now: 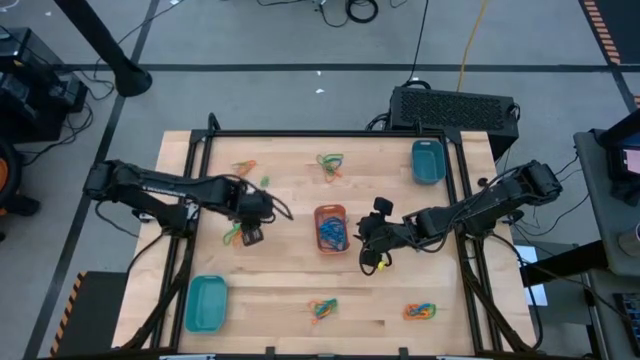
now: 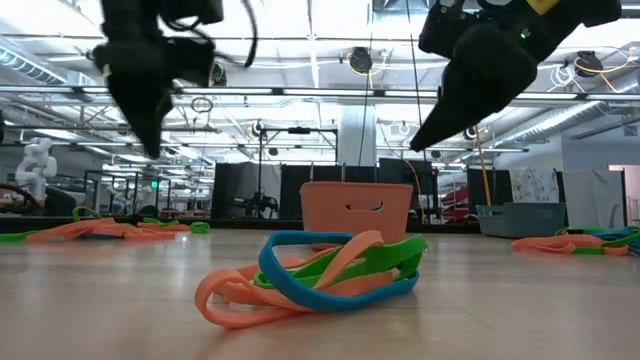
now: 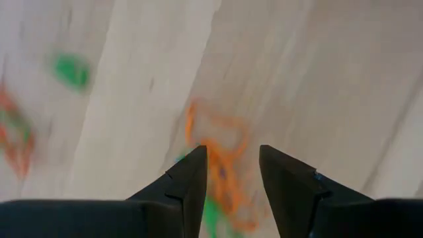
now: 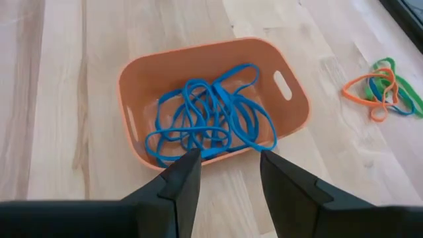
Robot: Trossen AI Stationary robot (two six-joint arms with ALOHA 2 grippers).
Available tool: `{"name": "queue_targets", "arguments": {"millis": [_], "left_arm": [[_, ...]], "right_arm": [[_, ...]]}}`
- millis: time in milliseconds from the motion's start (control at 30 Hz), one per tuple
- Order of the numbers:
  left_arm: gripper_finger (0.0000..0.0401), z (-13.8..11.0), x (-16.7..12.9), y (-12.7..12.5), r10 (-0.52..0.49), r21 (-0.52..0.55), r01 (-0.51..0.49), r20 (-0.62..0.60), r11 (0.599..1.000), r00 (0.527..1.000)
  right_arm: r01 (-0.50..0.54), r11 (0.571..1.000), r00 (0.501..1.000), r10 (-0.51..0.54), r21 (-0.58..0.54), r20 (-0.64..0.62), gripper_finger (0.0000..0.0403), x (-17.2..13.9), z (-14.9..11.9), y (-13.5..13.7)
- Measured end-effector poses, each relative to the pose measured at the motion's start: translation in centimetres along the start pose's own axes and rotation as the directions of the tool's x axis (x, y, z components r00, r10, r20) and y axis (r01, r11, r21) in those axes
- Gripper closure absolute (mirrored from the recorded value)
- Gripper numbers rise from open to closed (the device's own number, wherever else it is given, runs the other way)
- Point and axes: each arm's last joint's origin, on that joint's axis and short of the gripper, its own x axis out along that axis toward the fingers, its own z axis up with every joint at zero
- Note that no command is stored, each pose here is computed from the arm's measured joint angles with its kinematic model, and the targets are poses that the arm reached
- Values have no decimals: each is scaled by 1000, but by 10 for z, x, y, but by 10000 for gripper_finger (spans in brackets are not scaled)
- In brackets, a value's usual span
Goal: Sort rubber bands into baskets
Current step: Put the blue rubber band into the orange bin
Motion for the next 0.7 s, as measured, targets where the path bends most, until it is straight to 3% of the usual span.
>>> {"name": "queue_targets", "arguments": {"millis": [133,300,500,700], "left_arm": [[255,-24,20,7,103,-52,-112,-154,992,983],[255,-41,48,20,148,-96,-170,-207,981,967],[255,-41,62,32,157,-165,-186,-176,969,972],[255,-51,71,35,113,-180,-156,-228,971,967]], "right_arm": [[-3,1000,1000,3,5,5,255,0,1,0],[-11,1000,999,11,11,32,255,0,3,1],[-7,1000,999,8,-21,47,255,0,5,1],[-6,1000,999,7,-30,49,255,0,5,1]]}}
